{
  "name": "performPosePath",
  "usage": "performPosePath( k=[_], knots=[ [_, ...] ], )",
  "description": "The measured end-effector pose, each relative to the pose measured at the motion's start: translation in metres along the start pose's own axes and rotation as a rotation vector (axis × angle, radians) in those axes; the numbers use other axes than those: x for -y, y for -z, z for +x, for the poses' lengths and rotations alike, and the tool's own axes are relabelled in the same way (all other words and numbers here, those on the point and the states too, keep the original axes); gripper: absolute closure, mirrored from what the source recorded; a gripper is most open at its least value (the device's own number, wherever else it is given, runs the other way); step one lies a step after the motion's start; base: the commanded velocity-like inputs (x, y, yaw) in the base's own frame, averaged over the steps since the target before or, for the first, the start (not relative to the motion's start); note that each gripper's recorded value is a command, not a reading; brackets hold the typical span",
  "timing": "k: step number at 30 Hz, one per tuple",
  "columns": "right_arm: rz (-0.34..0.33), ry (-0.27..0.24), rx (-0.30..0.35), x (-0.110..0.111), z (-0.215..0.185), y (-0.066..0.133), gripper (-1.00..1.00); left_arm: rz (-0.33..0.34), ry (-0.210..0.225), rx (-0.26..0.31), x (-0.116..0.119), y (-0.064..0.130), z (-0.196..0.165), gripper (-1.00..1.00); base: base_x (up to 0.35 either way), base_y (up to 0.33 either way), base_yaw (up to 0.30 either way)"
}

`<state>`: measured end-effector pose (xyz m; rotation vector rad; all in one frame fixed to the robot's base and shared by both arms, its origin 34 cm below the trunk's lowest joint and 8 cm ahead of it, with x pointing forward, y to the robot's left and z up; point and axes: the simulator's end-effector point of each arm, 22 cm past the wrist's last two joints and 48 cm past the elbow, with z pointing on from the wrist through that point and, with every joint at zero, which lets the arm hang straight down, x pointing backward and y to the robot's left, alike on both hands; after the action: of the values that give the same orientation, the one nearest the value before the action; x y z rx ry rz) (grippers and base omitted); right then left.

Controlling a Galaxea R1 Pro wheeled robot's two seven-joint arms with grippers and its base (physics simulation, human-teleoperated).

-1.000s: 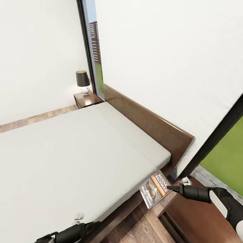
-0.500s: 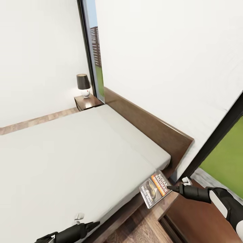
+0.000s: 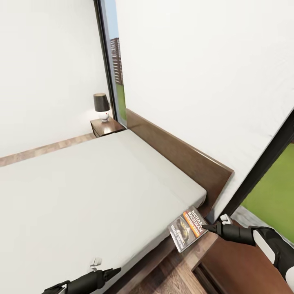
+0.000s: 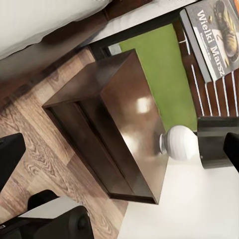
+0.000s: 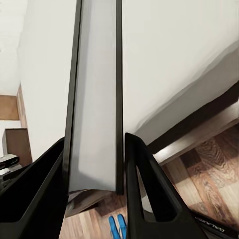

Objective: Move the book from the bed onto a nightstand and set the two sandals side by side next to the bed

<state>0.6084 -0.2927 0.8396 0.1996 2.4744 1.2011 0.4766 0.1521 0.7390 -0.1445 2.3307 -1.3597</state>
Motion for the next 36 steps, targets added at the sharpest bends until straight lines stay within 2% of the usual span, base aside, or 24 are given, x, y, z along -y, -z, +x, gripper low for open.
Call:
performPosePath(
  k=[36],
  knots=[
    [-0.017, 0.043, 0.037, -0.023, -0.015, 0.013, 1.00, 0.017, -0.047, 0.030, 0.016, 0.003, -0.019, -1.00, 0.000, 0.000, 0.000]
  ],
)
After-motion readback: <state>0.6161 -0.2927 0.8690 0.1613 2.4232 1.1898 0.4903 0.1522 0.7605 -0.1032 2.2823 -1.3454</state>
